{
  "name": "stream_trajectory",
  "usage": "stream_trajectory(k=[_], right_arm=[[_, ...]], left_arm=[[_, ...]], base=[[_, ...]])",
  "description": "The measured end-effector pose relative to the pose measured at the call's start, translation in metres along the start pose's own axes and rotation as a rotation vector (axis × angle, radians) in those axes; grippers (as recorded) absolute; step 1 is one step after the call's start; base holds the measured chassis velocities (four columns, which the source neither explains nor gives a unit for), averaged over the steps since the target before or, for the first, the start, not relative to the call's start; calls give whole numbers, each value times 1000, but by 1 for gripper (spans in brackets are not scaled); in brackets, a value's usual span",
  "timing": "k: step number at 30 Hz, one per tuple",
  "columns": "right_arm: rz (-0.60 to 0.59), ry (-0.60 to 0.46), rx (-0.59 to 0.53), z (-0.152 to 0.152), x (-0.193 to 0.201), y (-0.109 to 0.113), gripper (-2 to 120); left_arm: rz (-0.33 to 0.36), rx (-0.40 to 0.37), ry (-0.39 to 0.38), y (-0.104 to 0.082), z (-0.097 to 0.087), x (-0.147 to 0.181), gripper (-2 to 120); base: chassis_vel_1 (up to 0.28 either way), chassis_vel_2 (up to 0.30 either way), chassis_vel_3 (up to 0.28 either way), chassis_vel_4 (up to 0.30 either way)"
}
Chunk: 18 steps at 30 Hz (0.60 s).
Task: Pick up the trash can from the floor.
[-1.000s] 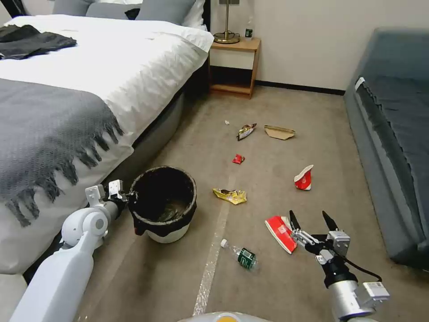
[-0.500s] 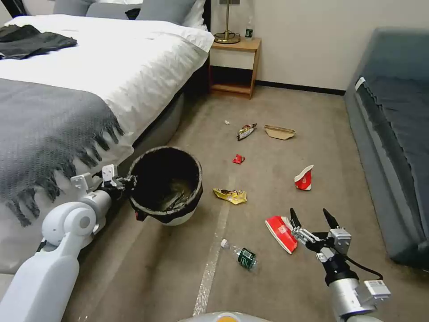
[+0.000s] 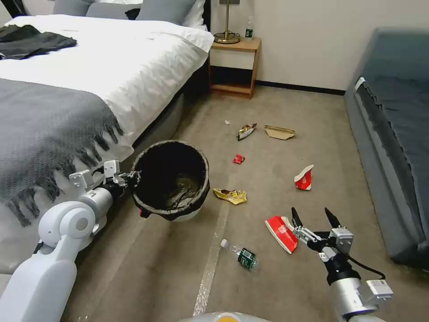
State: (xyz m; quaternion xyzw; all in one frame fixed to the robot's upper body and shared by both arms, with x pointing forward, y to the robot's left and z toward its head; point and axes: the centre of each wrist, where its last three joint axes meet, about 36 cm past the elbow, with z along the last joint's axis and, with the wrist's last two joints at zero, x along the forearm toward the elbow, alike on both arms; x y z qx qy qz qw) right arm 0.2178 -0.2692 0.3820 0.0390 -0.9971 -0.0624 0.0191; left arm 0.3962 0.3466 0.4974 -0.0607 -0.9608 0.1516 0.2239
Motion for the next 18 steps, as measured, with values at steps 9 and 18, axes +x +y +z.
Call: stream_trajectory(k=[9, 18], right_arm=[[-2, 0, 1, 0, 0, -1, 100], [-4, 1, 3, -1, 0, -2, 100]], left_arm=[[3, 7, 5, -1, 3, -2, 4], [-5, 13, 5, 1, 4, -3, 4]], base=[[0, 0, 0, 0], [0, 0, 0, 0]])
